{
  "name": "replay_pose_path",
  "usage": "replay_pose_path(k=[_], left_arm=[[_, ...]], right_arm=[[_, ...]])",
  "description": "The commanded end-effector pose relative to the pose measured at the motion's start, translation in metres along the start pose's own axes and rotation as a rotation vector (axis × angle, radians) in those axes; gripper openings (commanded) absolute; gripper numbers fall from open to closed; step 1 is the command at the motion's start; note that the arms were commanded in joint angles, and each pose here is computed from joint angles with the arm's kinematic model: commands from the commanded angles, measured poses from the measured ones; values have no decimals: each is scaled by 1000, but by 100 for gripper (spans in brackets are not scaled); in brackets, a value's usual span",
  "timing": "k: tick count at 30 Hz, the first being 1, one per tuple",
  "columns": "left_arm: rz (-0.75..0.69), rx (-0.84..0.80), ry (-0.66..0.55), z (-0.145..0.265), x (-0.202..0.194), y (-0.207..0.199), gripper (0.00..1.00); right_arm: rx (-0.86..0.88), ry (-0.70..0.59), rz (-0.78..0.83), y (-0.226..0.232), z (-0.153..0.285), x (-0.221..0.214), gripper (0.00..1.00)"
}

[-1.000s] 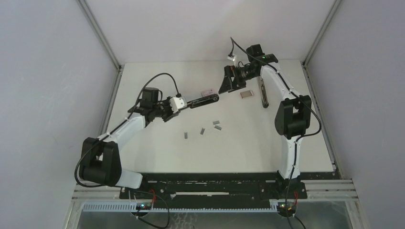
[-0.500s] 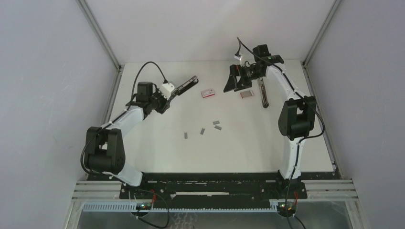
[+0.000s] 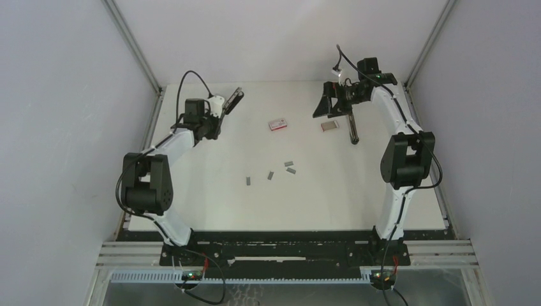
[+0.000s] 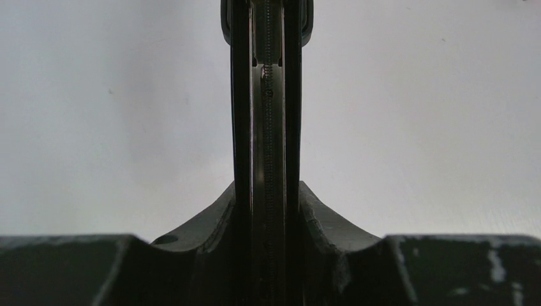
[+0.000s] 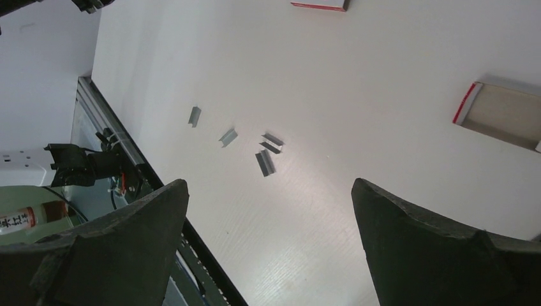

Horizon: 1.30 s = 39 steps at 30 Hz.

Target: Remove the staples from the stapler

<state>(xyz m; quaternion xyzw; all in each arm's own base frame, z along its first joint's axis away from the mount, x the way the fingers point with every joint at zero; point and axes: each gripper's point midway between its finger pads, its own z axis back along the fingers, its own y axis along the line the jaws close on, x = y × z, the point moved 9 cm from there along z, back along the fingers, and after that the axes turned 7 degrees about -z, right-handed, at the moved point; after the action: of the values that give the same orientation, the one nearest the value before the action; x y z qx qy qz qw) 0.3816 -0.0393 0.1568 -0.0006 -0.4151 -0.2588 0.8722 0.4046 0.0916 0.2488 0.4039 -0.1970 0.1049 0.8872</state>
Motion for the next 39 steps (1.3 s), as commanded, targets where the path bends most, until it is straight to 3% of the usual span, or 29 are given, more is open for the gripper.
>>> replay_pose_path(k=[1, 14, 31, 39], left_arm=[[87, 131, -138, 3, 49, 29, 0], [272, 244, -31, -25, 41, 58, 0], [316, 205, 119, -56, 31, 64, 0], [325, 189, 165, -66, 24, 63, 6]], right_arm=[[-20, -86, 58, 16, 29, 4, 100], [-47, -92, 34, 9, 43, -20, 100], [-30, -94, 10, 1, 42, -26, 100], [-23, -89, 6, 0, 40, -27, 100]])
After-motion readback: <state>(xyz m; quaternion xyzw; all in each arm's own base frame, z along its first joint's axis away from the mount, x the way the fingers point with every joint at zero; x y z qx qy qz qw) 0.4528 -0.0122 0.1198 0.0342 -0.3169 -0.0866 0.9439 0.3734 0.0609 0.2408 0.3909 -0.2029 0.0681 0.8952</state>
